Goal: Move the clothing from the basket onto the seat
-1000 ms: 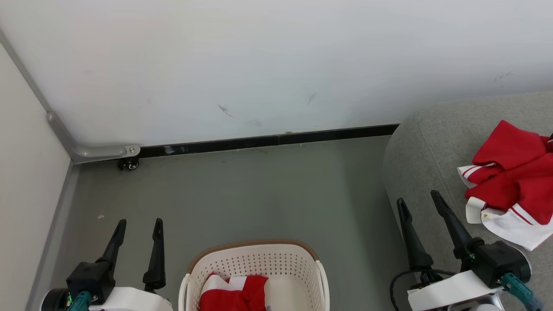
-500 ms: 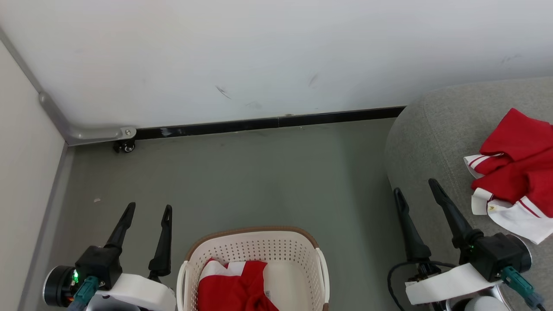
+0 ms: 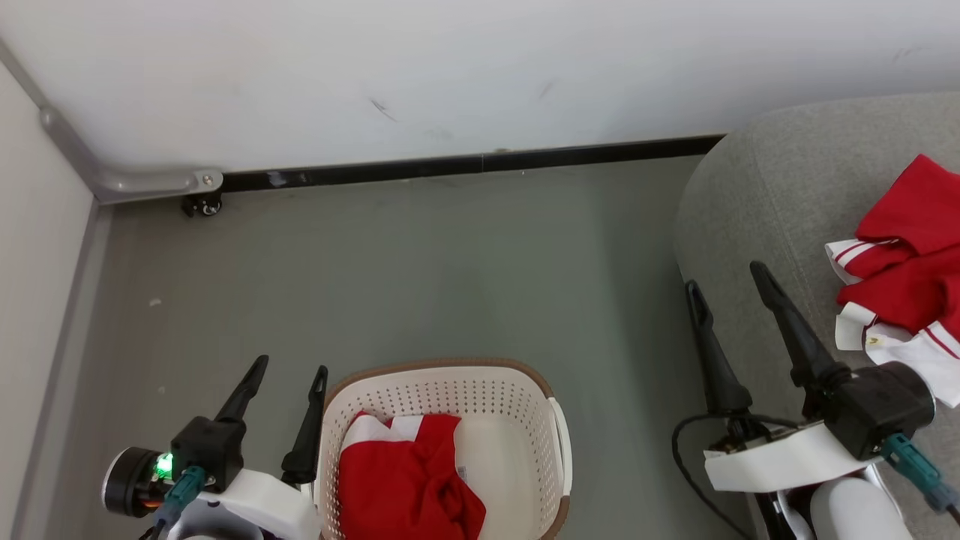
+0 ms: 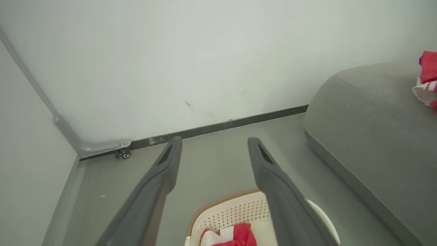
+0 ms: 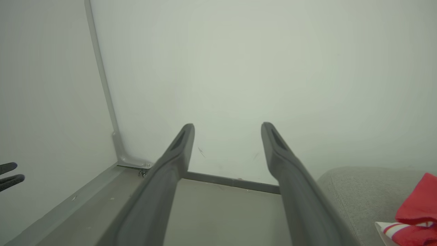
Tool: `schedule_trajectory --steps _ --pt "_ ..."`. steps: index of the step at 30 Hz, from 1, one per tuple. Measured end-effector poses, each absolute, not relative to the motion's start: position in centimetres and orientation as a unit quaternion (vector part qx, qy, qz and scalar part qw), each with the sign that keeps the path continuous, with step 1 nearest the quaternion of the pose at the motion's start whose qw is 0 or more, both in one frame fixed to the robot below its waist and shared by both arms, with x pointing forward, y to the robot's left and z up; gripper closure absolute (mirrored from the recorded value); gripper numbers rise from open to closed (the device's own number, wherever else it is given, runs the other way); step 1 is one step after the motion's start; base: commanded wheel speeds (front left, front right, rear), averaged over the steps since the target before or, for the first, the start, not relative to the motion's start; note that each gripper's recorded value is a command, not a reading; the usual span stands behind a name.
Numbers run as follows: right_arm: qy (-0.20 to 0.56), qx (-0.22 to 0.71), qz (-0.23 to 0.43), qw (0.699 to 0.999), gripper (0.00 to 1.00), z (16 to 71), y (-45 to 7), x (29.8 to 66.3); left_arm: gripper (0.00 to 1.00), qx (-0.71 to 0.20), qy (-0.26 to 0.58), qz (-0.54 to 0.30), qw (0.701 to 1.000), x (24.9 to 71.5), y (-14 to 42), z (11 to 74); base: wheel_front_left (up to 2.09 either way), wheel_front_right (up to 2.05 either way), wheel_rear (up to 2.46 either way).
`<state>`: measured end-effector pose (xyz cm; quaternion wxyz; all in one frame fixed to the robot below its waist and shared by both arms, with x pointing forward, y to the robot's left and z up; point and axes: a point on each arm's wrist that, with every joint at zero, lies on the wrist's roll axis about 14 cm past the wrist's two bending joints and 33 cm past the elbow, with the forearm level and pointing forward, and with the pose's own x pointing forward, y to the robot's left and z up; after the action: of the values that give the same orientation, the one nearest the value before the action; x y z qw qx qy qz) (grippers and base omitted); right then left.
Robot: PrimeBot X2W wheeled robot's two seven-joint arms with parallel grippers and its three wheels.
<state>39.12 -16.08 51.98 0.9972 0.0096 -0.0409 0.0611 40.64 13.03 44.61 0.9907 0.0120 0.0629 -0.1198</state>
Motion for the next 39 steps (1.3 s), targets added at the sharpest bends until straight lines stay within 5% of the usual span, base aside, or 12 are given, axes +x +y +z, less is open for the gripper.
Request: schedule_trajectory --steps 39 --pt "-0.035 -0.017 0.027 0.999 0.0 49.2 -19.0 46.9 0.0 0.061 0.274 -0.26 0.924 41.3 7.0 28.4 0.0 0.0 0.0"
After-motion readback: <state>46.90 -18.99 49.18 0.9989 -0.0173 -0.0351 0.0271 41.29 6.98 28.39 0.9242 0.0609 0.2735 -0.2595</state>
